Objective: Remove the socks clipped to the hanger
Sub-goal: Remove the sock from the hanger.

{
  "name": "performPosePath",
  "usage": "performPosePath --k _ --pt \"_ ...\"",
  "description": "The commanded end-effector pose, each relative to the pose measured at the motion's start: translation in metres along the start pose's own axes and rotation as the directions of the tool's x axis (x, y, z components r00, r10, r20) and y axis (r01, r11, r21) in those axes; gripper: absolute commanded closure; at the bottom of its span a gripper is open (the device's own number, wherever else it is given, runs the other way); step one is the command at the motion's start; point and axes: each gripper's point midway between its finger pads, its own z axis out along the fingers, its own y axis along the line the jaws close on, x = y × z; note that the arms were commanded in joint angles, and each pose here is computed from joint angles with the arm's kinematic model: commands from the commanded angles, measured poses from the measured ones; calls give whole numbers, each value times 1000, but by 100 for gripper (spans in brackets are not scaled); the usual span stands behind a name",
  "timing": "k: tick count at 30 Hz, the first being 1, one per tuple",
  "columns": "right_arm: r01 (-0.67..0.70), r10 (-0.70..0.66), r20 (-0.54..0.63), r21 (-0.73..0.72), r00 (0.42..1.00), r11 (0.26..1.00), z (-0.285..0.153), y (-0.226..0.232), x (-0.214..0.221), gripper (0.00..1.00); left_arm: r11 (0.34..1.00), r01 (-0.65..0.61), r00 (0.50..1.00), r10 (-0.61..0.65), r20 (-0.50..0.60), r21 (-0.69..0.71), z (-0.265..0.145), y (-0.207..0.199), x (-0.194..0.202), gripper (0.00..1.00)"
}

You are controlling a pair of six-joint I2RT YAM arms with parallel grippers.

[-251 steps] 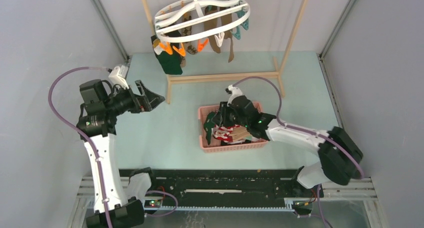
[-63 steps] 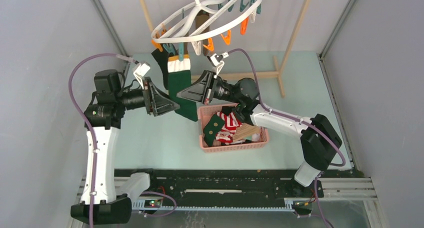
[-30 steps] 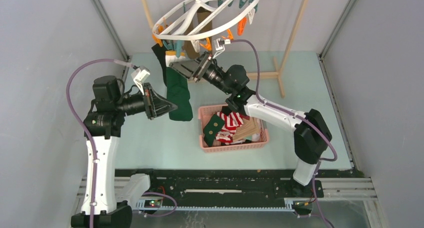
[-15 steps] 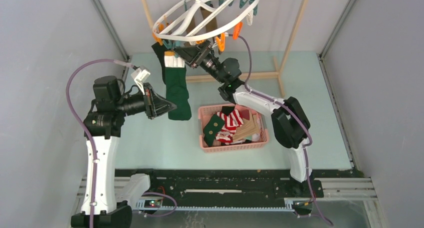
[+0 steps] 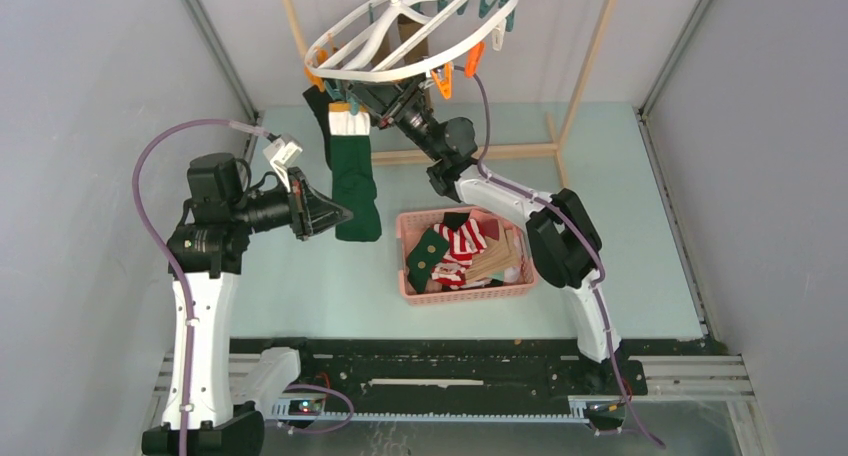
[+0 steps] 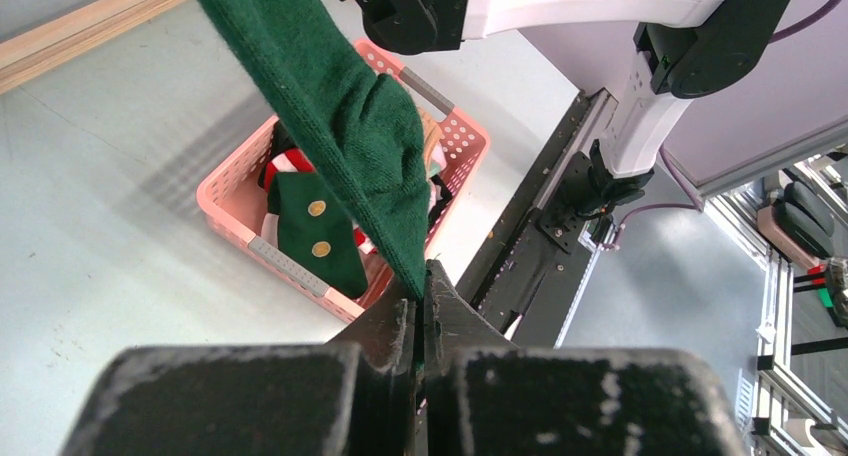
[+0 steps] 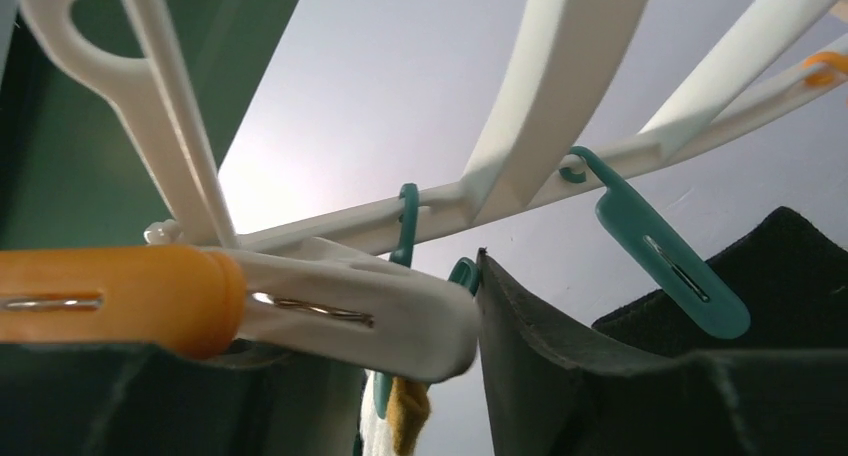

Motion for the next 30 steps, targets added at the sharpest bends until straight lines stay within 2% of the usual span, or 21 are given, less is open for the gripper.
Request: performPosePath --k 1,4,12,14,15,18,22,26,30 --pt "-34 37 46 -75 998 997 6 21 -12 54 1000 -22 1000 22 -2 16 -2 -8 2 100" --pt "-47 51 56 -79 997 996 7 19 -14 68 1000 -23 1000 23 -2 17 -3 -10 3 100" --pt "-43 48 58 -78 997 996 9 24 -15 93 1000 -20 1000 20 -12 7 -4 -8 7 100" --pt "-41 45 53 -68 998 997 8 23 -16 96 1000 -21 1000 21 -19 3 -4 -6 10 100" --pt "-42 45 48 -64 998 997 8 23 -15 94 1000 -20 1000 20 -23 0 -4 -6 12 100" --pt "-43 43 20 -37 999 998 2 17 -8 63 999 -34 999 33 -35 -8 -5 -5 17 100" --pt "-5 6 -28 29 1000 1000 -12 8 9 33 999 -51 998 50 -40 -19 -7 -6 19 100" --pt "20 -13 -92 74 996 997 -25 5 31 19 998 -55 998 54 -37 -18 -8 -7 18 100" --pt "14 0 -140 96 990 995 -40 3 49 14 998 -62 998 61 -31 -23 -9 -9 15 100"
